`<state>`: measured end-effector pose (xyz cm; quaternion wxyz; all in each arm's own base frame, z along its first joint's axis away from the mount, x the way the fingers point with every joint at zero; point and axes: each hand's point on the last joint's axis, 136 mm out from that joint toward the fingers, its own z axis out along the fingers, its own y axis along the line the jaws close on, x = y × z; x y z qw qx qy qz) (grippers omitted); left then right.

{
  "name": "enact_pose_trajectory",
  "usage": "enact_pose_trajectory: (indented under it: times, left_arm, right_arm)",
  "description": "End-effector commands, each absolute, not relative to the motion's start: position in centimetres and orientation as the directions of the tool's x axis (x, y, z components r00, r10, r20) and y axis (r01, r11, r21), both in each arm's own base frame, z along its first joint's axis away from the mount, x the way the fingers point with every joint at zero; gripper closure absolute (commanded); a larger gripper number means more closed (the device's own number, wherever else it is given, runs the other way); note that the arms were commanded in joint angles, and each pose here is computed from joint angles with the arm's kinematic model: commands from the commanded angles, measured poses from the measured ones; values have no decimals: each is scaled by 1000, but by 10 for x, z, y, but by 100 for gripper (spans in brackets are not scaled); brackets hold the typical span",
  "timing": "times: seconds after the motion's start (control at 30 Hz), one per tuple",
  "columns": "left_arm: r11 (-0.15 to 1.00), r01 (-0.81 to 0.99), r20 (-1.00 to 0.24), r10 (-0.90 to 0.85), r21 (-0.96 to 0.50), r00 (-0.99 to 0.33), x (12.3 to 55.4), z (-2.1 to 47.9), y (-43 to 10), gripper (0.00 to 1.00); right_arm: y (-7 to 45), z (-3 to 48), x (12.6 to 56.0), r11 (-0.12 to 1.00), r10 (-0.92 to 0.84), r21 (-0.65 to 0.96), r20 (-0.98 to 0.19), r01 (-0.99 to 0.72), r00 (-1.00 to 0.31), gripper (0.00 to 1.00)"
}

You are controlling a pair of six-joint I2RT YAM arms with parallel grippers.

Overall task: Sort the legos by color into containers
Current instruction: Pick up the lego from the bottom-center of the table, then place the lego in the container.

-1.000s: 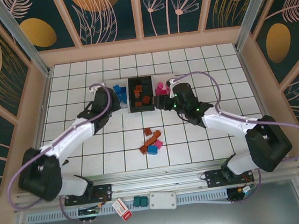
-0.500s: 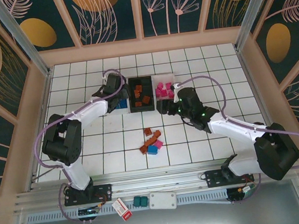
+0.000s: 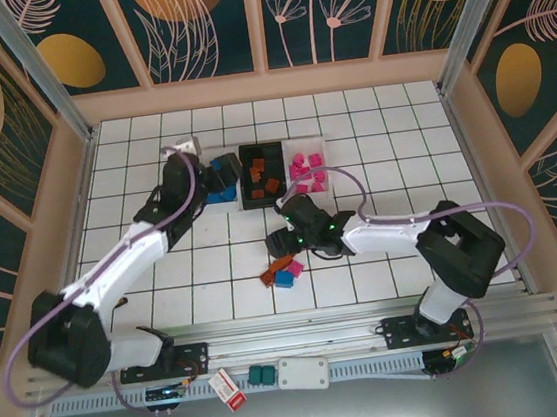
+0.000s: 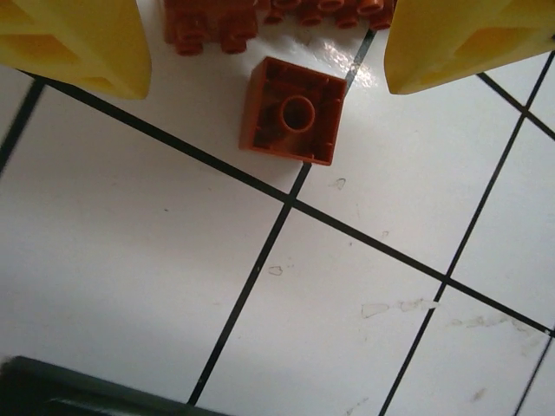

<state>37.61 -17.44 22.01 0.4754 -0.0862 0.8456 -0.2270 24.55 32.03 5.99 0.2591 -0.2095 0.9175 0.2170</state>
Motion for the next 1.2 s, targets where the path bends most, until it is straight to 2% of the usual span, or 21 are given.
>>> enact_pose_trajectory:
  times: [0.0, 0.13, 0.27, 0.53, 0.67, 0.93, 1.17]
  left_arm:
    - [853, 84, -738, -392, -516, -549, 342, 208, -179, 1]
    - [828, 47, -705, -444, -558, -554, 306, 188, -163, 1]
    - [817, 3, -677, -476, -577, -561, 283, 170, -145, 1]
    - [823, -64, -650, -490, -564, -581, 263, 140, -128, 1]
    - [829, -48, -647, -470, -557, -601, 259, 133, -129, 1]
    - [825, 5, -616, -418, -565, -668, 250, 113, -143, 1]
    - [825, 11, -586, -392, -565, -709, 242, 97, -148, 2]
  right_arm:
    - [326, 59, 255, 840, -297, 217, -583, -497, -757, 28]
    - [333, 50, 257, 849, -344, 145, -577, -508, -740, 29]
    - [338, 36, 257, 849, -386, 102, -552, -519, -739, 36]
    - [350, 22, 246, 823, -430, 112, -516, -556, -741, 62]
    - [356, 44, 255, 816, -395, 140, -574, -561, -717, 73]
    - [363, 144, 319, 770, -167, 314, -741, -555, -650, 77]
    - [363, 153, 398, 821, -83, 316, -758, -476, -647, 76]
